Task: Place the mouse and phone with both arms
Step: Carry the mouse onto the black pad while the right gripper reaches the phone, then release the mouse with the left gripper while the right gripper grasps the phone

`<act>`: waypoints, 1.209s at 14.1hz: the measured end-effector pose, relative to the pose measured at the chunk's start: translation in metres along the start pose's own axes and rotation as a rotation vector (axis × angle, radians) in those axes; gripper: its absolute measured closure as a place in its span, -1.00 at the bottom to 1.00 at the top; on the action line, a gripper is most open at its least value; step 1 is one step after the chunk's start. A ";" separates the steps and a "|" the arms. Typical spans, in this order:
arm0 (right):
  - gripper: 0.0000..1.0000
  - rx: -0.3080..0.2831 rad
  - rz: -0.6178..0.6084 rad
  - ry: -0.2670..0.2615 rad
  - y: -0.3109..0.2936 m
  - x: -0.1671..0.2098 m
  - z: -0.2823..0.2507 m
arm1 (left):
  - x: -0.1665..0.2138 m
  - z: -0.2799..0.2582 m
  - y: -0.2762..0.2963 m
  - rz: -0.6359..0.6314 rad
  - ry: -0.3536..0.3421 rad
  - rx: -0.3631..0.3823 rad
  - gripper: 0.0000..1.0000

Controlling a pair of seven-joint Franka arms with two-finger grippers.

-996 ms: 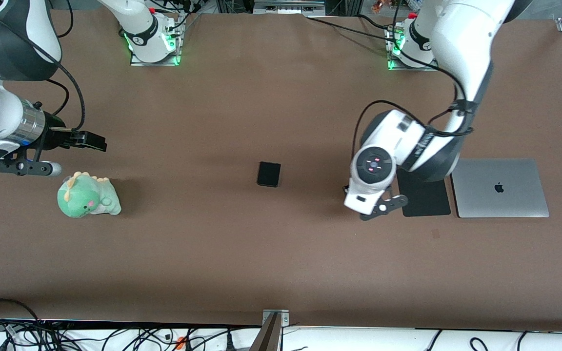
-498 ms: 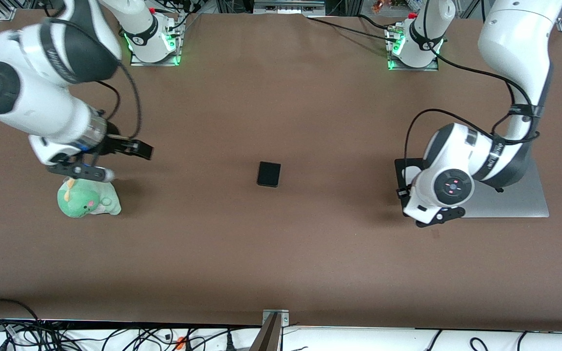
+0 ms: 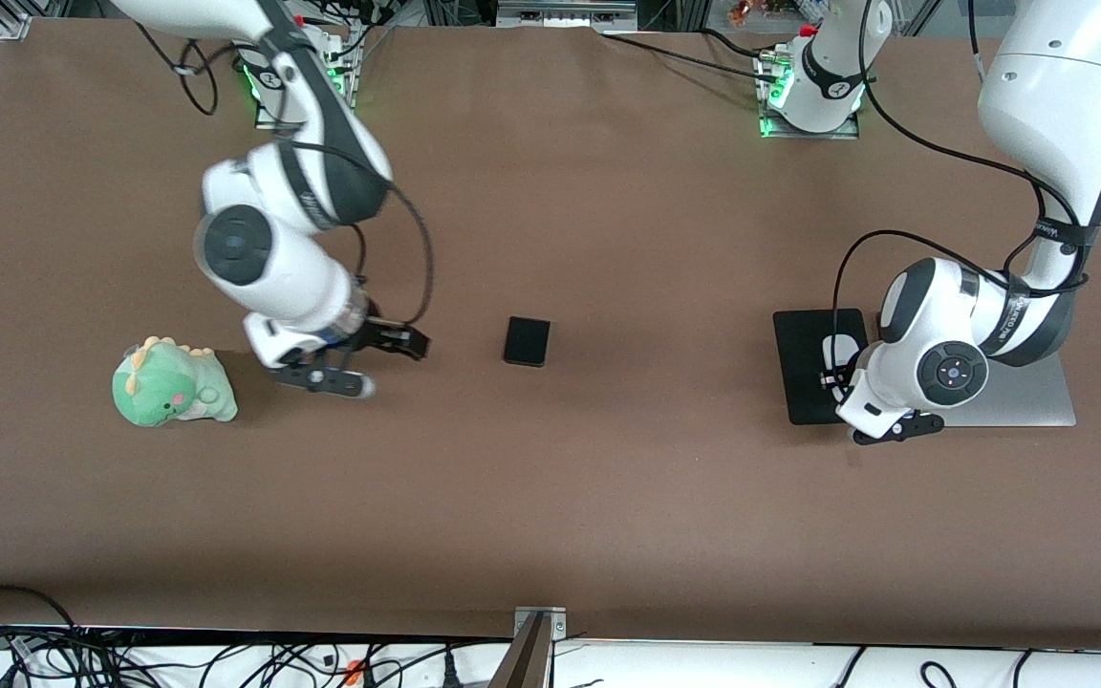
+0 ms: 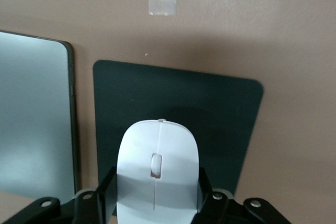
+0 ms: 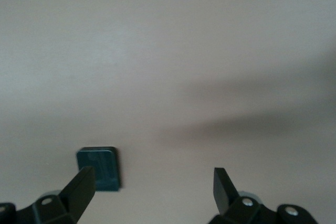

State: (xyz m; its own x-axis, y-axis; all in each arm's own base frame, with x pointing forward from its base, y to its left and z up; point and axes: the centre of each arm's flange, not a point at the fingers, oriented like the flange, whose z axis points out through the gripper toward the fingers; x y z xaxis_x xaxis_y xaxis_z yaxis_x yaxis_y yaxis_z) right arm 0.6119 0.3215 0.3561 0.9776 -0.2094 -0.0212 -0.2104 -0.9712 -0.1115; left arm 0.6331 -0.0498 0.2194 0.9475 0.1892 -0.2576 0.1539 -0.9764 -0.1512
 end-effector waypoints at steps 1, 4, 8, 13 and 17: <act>-1.00 0.007 0.007 0.011 -0.015 -0.007 0.017 | 0.000 0.006 -0.003 0.007 -0.004 -0.004 -0.22; -1.00 0.004 0.001 0.016 -0.044 -0.022 0.058 | -0.003 0.023 -0.006 0.021 -0.021 -0.008 -0.22; -1.00 -0.045 -0.007 0.032 -0.066 -0.031 0.094 | -0.006 0.045 -0.002 0.036 -0.036 -0.007 -0.22; -1.00 -0.117 -0.006 0.080 -0.097 -0.056 0.132 | -0.009 0.053 -0.001 0.048 -0.037 0.004 -0.22; -1.00 -0.121 -0.001 0.109 -0.114 -0.073 0.153 | -0.007 0.052 -0.001 0.048 -0.027 -0.001 -0.46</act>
State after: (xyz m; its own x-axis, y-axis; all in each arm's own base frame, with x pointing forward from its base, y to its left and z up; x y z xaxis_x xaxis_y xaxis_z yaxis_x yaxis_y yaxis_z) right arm 0.5653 0.4647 0.2187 0.9732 -0.2127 0.0871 -0.2142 -0.9767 0.0090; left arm 0.6112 -0.0450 0.1716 0.9459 0.1453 -0.2901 0.1091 -0.9845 -0.1375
